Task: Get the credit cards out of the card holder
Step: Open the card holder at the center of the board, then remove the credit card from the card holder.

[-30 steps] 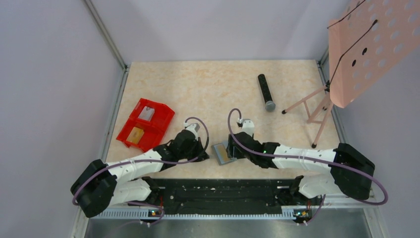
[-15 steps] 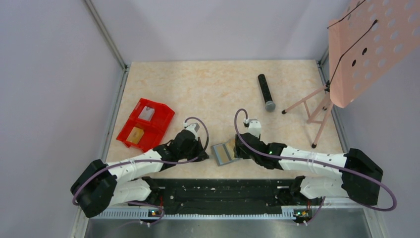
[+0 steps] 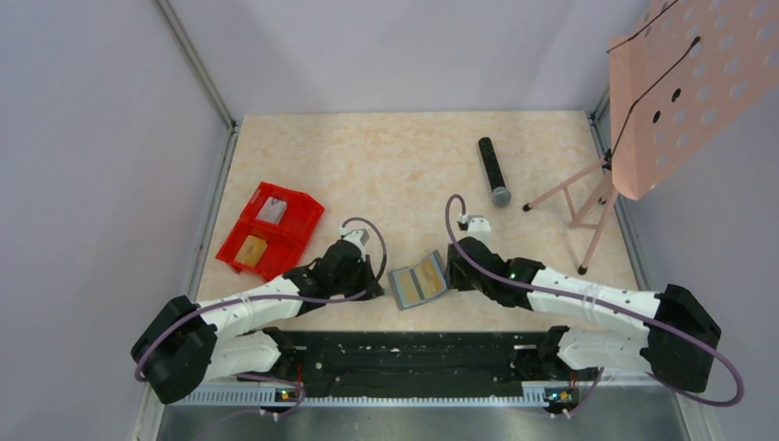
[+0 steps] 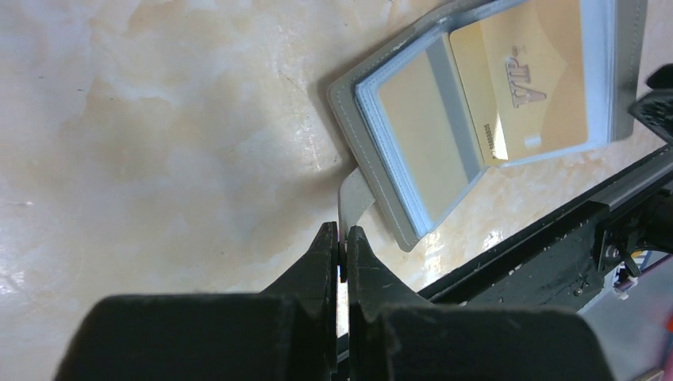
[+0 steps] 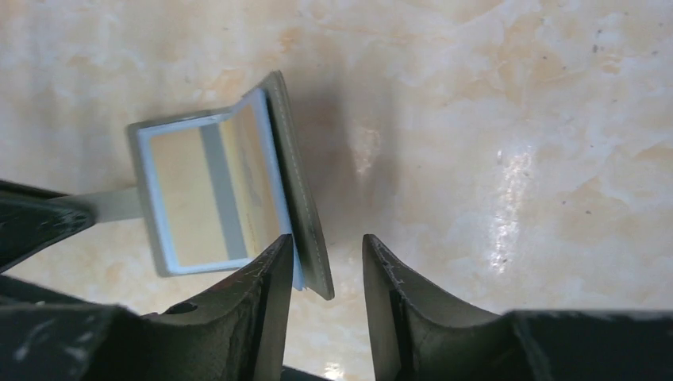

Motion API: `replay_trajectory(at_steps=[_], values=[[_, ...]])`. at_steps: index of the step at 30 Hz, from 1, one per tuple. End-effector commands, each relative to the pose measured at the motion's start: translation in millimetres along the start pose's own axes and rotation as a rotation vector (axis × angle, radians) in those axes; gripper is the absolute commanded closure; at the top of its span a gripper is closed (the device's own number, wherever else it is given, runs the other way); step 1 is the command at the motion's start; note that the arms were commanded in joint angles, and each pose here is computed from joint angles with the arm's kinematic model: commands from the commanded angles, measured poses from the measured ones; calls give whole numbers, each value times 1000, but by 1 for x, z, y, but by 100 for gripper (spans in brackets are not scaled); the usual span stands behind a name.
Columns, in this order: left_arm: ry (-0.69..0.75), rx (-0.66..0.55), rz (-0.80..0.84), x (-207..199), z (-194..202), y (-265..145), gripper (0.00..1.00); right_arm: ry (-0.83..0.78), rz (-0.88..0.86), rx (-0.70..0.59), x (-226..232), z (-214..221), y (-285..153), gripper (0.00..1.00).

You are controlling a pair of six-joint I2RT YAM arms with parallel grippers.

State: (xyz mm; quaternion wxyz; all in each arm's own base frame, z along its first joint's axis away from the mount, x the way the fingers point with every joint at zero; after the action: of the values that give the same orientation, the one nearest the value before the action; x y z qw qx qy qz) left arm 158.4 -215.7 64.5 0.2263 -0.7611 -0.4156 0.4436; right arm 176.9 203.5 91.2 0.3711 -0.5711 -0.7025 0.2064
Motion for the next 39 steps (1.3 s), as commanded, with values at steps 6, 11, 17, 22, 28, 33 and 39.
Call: replay_trajectory(at_steps=[6, 11, 17, 22, 28, 33, 39], values=[[29, -75, 16, -9, -32, -11, 100, 30, -333, -35, 69, -49, -50, 76], [28, -73, 23, -10, -37, -11, 100, 41, -448, -14, 96, -50, -44, 80], [26, -76, 17, -8, -38, -12, 100, 43, -387, 26, 95, -32, -8, 82], [3, -69, -23, 2, -40, -11, 100, 54, -279, 50, 66, -10, 20, 83], [-15, -51, -29, 6, -39, -9, 98, 99, -225, 61, 34, 18, 37, 84], [-21, -33, -25, 3, -40, -8, 92, 117, -220, 102, 23, 39, 44, 86], [-16, -50, -28, -7, -54, -19, 82, 120, -219, 99, 21, 38, 41, 86]])
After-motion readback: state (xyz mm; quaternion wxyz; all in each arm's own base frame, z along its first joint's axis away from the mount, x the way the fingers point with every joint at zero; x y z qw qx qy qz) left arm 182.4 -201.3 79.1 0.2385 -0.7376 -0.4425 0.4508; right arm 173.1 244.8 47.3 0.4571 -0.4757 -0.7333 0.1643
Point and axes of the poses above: each gripper's point midway between its finger pads, its own y axis out along the fingers, its own x axis along the line the jaws close on, z = x × y, the point moved 3 cm from there along -y, back along the fingers, and after that the axes turned 6 degrees about y, right-handed, at the moved point
